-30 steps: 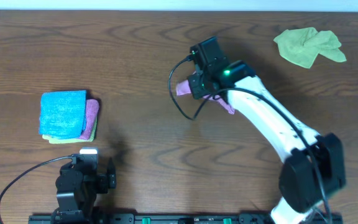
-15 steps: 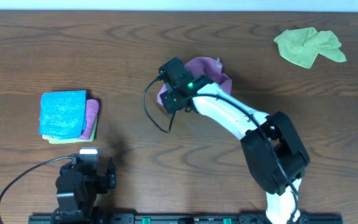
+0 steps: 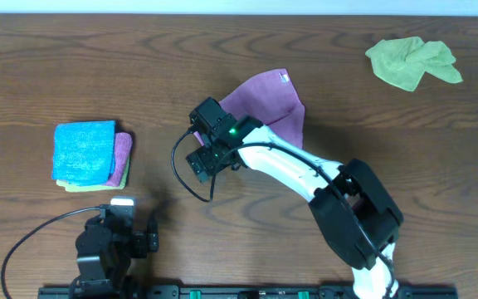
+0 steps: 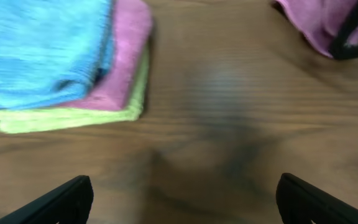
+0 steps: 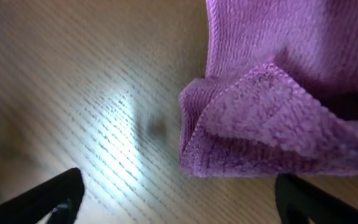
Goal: Fold the cloth
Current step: 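Lift and drag the purple cloth toward table center with right gripper, then reach the left gripper to the purple cloth's left corner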
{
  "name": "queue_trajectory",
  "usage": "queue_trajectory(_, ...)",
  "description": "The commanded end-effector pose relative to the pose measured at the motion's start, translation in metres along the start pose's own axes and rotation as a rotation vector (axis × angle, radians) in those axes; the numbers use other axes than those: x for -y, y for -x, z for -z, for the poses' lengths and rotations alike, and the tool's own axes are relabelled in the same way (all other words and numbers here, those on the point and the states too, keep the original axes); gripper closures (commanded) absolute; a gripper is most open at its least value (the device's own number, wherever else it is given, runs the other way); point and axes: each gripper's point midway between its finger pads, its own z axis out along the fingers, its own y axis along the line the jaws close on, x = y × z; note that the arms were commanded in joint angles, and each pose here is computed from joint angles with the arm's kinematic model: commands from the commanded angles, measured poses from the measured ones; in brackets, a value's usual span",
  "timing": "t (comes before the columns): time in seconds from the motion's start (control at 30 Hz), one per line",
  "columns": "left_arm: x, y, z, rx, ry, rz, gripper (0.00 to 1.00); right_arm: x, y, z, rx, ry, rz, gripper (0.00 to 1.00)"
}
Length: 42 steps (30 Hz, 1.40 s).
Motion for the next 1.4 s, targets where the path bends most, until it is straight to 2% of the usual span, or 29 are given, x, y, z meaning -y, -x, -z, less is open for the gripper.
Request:
queue_trajectory(0.0,0.018,0.002,-0.001,0.021,-0.105,-0.002,0.05,-0.009,0.011,0.023,0.042,0.062,-0.023,0.01)
queue_trajectory(0.27,0.032,0.010,0.001,0.053,-0.189,0.003,0.05,0.013,0.032,0.092,0.159,0.109,-0.108,0.01)
queue_trajectory(0.4,0.042,0.016,0.003,0.066,-0.251,0.117,0.05,0.034,0.030,0.118,0.165,0.150,-0.237,0.01)
queue_trajectory(0.57,0.042,0.031,0.006,0.086,-0.275,0.417,0.05,0.063,0.023,0.140,0.143,0.257,-0.389,0.01)
queue_trajectory(0.7,0.057,0.042,0.014,0.089,-0.378,0.430,0.05,0.099,0.005,0.147,0.104,0.237,-0.456,0.01)
queue_trajectory(0.9,0.060,0.045,0.020,-0.065,-0.372,0.507,0.05,0.135,-0.025,0.155,0.035,0.203,-0.490,0.01)
queue_trajectory(1.1,0.063,0.088,0.025,-0.221,-0.369,0.516,0.05,0.158,-0.050,0.162,-0.023,0.192,-0.541,0.01)
queue_trajectory(1.23,0.089,0.118,0.025,-0.351,-0.459,0.480,0.05,0.174,-0.064,0.168,-0.041,0.187,-0.578,0.01)
queue_trajectory(1.37,0.118,0.141,0.017,-0.398,-0.562,0.460,0.05,0.190,-0.075,0.172,-0.042,0.191,-0.615,0.01)
